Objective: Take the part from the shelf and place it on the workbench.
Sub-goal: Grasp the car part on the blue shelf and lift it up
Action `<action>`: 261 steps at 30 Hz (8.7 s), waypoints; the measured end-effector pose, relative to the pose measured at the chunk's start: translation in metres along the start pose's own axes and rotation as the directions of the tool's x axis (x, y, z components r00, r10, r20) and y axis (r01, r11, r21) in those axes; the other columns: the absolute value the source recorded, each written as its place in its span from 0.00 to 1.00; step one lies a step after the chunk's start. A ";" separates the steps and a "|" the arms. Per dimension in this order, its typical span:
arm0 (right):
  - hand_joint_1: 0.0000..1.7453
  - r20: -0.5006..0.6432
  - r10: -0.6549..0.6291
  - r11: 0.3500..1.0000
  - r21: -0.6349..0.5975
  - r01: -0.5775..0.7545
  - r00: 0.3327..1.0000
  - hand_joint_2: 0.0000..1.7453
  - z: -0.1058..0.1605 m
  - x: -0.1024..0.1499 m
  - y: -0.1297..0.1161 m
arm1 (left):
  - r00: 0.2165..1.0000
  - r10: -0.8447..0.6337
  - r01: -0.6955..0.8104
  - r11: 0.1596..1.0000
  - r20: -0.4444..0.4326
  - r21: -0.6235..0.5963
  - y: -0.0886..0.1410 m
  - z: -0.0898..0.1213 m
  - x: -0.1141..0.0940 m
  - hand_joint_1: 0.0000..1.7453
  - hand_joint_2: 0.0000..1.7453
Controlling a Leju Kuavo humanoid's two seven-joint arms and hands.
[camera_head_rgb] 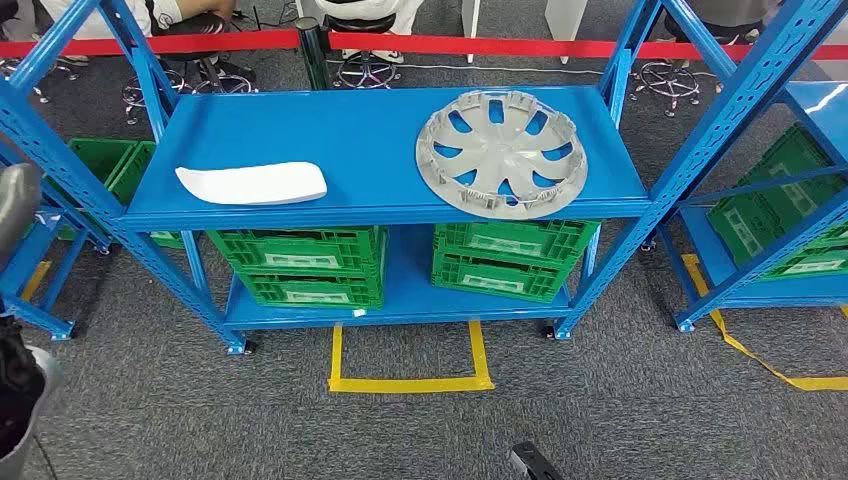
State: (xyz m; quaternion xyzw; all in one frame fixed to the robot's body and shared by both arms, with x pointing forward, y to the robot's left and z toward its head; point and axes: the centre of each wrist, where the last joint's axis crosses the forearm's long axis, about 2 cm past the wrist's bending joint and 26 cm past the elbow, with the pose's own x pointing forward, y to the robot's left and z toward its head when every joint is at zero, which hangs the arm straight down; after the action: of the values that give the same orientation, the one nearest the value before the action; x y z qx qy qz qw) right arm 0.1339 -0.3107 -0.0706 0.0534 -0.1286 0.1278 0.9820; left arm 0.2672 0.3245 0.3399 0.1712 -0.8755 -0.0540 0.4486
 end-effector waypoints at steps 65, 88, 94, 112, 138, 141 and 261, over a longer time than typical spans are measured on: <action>0.00 -0.042 -0.090 0.995 -0.051 0.087 0.995 1.00 -0.002 -0.036 -0.001 | 0.986 -0.158 0.134 0.934 -0.047 -0.330 -0.022 -0.032 0.030 0.00 0.00; 0.00 -0.042 -0.103 0.993 -0.060 0.101 0.994 1.00 -0.002 -0.037 -0.006 | 0.983 -0.179 0.156 0.935 -0.044 -0.318 -0.023 -0.032 0.020 0.00 0.00; 0.00 -0.049 -0.105 0.992 -0.075 0.101 0.993 1.00 -0.002 -0.039 -0.007 | 0.981 -0.182 0.155 0.936 -0.059 -0.317 -0.023 -0.030 0.019 0.00 0.00; 0.00 -0.042 -0.105 0.992 -0.074 0.102 0.994 1.00 -0.001 -0.036 -0.009 | 0.976 -0.202 0.168 0.935 -0.081 -0.312 -0.015 -0.025 0.013 0.00 0.00; 0.00 -0.036 -0.106 0.993 -0.059 0.103 0.994 1.00 -0.001 -0.038 -0.008 | 0.976 -0.205 0.176 0.940 -0.073 -0.294 -0.011 -0.028 0.017 0.00 0.00; 0.00 -0.029 -0.105 0.993 -0.057 0.103 0.994 1.00 -0.001 -0.035 -0.007 | 0.978 -0.198 0.172 0.940 -0.062 -0.294 -0.012 -0.031 0.020 0.00 0.00; 0.00 -0.060 0.051 0.999 0.021 -0.050 0.997 1.00 -0.015 -0.018 0.020 | 0.653 -0.757 0.404 0.320 0.026 -0.857 -0.107 0.020 -0.059 0.00 1.00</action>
State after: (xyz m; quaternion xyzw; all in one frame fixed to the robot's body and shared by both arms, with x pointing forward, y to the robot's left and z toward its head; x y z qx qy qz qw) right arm 0.1155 -0.2935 -0.0889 0.0560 -0.0990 0.1554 0.9813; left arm 0.3102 0.2438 0.2565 0.2645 -0.5156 -0.5706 0.5820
